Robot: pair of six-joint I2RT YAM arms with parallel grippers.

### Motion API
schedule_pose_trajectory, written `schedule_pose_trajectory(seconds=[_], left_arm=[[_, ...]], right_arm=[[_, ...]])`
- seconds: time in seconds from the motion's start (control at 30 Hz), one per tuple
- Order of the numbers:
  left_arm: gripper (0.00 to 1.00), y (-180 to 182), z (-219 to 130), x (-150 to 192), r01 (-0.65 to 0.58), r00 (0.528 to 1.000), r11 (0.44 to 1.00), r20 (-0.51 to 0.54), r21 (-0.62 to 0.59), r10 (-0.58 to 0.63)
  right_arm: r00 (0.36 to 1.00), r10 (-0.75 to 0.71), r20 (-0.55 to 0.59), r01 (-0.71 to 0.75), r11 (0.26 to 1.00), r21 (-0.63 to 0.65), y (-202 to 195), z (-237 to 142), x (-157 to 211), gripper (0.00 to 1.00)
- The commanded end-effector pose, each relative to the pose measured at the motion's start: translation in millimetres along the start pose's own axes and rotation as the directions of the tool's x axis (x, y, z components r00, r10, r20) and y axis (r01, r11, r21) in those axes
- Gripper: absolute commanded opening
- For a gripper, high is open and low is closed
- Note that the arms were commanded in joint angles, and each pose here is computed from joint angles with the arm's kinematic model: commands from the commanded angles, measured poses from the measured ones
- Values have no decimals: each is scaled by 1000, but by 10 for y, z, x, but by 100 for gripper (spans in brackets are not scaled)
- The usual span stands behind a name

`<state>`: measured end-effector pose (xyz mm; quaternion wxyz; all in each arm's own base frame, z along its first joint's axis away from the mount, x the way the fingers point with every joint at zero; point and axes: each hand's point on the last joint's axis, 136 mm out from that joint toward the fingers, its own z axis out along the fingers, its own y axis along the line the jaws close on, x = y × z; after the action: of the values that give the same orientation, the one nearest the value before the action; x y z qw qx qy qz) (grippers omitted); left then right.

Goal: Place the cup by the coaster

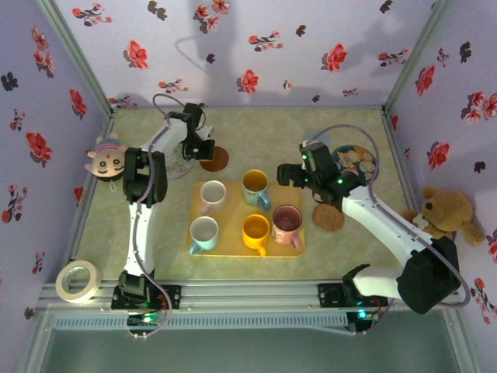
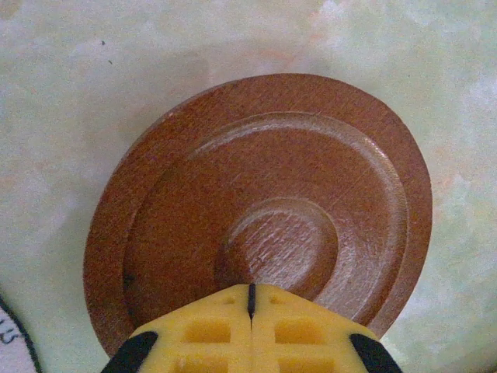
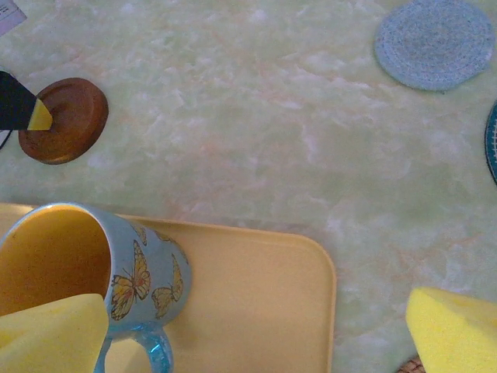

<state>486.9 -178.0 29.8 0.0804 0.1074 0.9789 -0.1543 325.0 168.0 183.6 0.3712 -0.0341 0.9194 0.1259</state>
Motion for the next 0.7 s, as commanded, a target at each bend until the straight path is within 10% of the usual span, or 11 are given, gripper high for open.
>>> schedule_pose_trajectory(seconds=[0.0,0.67], left_arm=[[3,173,10,129,4,999,999,-46,-32,-6],[40,-602,-1151,-316,-135,965,983,240,124,102]], right_arm=[[999,28,36,-27,999,-28,75,-36,-165,100],[1000,17,-17,-16,1000,25,14,-256,-300,99]])
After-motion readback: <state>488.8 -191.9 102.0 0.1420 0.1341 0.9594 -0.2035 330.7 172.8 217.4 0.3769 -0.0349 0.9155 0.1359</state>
